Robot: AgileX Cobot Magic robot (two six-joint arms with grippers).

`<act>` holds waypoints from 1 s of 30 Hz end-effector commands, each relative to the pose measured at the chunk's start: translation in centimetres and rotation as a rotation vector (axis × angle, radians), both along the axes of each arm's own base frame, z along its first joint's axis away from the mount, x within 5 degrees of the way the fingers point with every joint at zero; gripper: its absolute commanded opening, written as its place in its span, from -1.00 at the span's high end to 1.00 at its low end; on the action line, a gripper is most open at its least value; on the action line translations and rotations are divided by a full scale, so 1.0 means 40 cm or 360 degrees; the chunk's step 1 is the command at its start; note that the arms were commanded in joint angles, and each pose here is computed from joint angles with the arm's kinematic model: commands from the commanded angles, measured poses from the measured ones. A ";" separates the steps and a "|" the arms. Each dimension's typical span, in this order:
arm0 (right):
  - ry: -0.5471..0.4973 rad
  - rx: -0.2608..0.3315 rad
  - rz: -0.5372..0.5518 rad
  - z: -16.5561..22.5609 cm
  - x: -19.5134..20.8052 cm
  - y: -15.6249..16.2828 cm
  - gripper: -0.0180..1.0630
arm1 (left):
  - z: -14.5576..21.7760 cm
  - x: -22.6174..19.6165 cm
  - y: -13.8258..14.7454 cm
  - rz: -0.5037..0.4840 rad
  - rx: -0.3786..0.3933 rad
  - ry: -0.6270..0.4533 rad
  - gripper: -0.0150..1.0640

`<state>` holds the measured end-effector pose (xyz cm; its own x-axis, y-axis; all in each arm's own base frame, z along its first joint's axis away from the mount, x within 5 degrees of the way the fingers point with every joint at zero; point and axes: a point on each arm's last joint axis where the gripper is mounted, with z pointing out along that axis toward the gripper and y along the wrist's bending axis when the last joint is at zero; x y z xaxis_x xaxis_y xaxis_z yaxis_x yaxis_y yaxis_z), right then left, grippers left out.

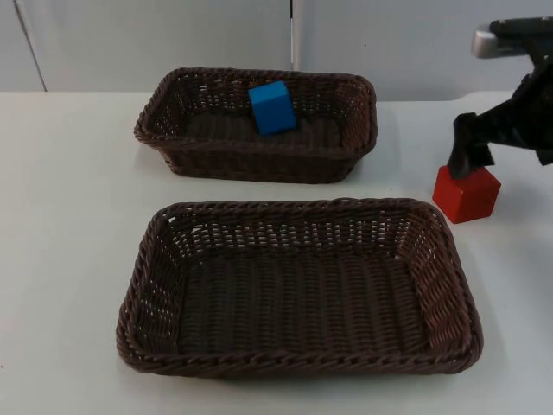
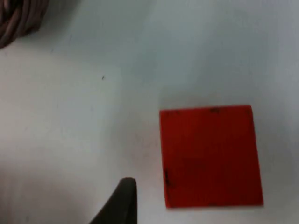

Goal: Pick up one cube with the left hand and place it into the upper basket. Pick up one cube with the right hand and place it into the lower basket.

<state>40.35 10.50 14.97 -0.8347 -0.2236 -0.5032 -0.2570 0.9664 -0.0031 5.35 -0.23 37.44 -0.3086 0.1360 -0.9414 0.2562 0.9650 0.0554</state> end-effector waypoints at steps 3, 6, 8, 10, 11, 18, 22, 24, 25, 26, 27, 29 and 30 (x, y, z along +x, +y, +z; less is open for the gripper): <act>-0.0136 0.0055 -0.0017 -0.036 0.031 0.011 -0.95 | -0.004 0.000 0.001 0.0002 0.0001 -0.0002 -0.85; -0.0157 0.0071 -0.0029 -0.065 0.040 0.013 -0.95 | -0.004 0.000 0.001 0.0002 0.0001 -0.0002 -0.85; -0.0171 0.0088 -0.0031 -0.085 0.044 0.023 -0.95 | -0.004 0.000 0.001 0.0002 0.0001 -0.0002 -0.85; -0.0183 0.0090 -0.0004 -0.106 0.043 0.041 -0.95 | -0.004 0.000 0.001 0.0002 0.0001 -0.0002 -0.85; -0.0183 0.0090 -0.0004 -0.106 0.043 0.041 -0.95 | -0.004 0.000 0.001 0.0002 0.0001 -0.0002 -0.85; -0.0194 0.0078 0.0053 -0.133 0.041 0.066 -0.54 | -0.004 0.000 0.001 0.0003 0.0004 -0.0004 -0.85; -0.0189 0.0074 0.0053 -0.134 0.041 0.063 0.07 | -0.004 0.000 0.001 0.0003 0.0004 -0.0004 -0.85; -0.0172 0.0070 0.0053 -0.124 0.038 0.062 0.56 | -0.004 0.000 0.001 0.0003 0.0004 -0.0004 -0.85; -0.0181 0.0073 0.0053 -0.109 0.037 0.062 0.78 | -0.004 0.000 0.001 0.0003 0.0004 -0.0004 -0.85; -0.0181 0.0073 0.0053 -0.109 0.037 0.062 0.78 | -0.004 0.000 0.001 0.0003 0.0004 -0.0004 -0.85; -0.0196 0.0066 0.0066 -0.088 0.035 0.061 0.98 | -0.004 0.000 0.001 0.0003 0.0004 -0.0004 -0.85; -0.0205 0.0048 0.0087 -0.045 0.028 0.058 0.97 | -0.004 0.000 0.001 0.0003 0.0004 -0.0004 -0.85; -0.0211 0.0050 0.0087 -0.021 0.024 0.057 0.97 | -0.004 0.000 0.001 0.0003 0.0004 -0.0004 -0.85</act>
